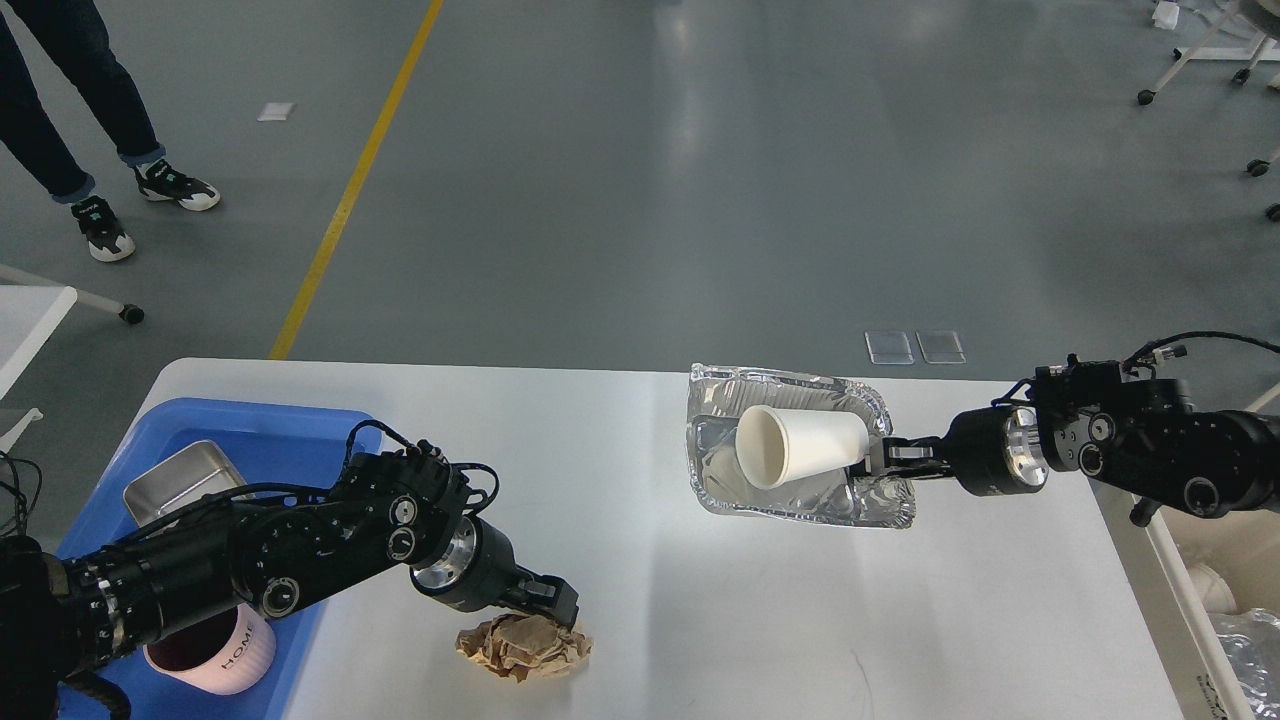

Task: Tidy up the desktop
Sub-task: 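Lower the left gripper onto the crumpled brown paper and grasp it, then lift the crumpled paper high with the left gripper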

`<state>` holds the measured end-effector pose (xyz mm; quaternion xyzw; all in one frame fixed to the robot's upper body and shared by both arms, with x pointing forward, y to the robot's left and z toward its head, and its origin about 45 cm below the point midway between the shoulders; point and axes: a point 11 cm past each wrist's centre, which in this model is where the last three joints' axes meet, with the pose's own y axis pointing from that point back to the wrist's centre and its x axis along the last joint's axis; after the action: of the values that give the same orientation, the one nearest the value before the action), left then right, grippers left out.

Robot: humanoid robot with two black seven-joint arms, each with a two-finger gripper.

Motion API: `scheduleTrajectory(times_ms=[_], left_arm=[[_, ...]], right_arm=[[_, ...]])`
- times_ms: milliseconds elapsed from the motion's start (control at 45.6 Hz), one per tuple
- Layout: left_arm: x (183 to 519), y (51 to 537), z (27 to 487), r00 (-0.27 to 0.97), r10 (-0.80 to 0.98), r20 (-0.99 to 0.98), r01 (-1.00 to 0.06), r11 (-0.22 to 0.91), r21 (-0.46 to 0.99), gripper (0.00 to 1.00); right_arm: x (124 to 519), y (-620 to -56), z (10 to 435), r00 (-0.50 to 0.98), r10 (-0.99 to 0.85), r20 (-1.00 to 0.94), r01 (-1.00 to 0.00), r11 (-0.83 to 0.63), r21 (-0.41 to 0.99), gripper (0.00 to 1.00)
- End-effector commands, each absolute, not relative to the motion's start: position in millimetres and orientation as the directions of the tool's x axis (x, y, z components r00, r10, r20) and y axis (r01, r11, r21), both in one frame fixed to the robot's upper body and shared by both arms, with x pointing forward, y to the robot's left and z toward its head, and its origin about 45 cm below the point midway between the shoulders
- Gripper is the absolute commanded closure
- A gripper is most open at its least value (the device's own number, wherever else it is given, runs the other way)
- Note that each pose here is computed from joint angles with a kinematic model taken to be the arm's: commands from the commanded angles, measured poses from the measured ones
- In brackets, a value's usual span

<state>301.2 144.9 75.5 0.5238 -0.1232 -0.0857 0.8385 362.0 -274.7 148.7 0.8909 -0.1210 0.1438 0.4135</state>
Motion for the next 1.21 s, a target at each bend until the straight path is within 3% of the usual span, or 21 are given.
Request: scheduleTrajectory(times_ms=[0,154,527,680,900,1185], left_arm=[[299.8,145.4,74.5,0.952,-0.285,0.114,0.018,0.422,0.906,0.89],[300.3,143.8,70.8,0.945,-0.299,0.134,0.001,0.41,0.912,1.0],[304.8,146.7,74.7,0.942,-0.305,0.14,-0.005,0.404,0.915,1.0],[323.9,156.1,89.9,0.942,-0.282,0.182,-0.057,0.401,0.914,1.0],[352.2,243.2,129.0,0.959,-0.154,0.239,-0.171,0.36,0.917,1.0],[363.1,357.6,202.0,0.935,0.023,0.354,-0.344,0.304,0.888,1.0]], right_arm=[[362.0,-275.5,148.9,0.929,-0.098,0.357,-0.336,-0.628,0.702,1.0],[362.1,-276.9,149.2,0.929,-0.1,0.357,-0.338,-0.626,0.703,1.0],[362.6,-277.3,149.3,0.928,-0.101,0.36,-0.34,-0.625,0.703,1.0],[362.4,-277.9,148.8,0.928,-0.102,0.359,-0.341,-0.624,0.704,1.0],[363.7,-278.9,149.1,0.926,-0.102,0.362,-0.344,-0.62,0.705,1.0],[367.0,-270.0,152.4,0.925,-0.088,0.369,-0.338,-0.63,0.699,1.0]])
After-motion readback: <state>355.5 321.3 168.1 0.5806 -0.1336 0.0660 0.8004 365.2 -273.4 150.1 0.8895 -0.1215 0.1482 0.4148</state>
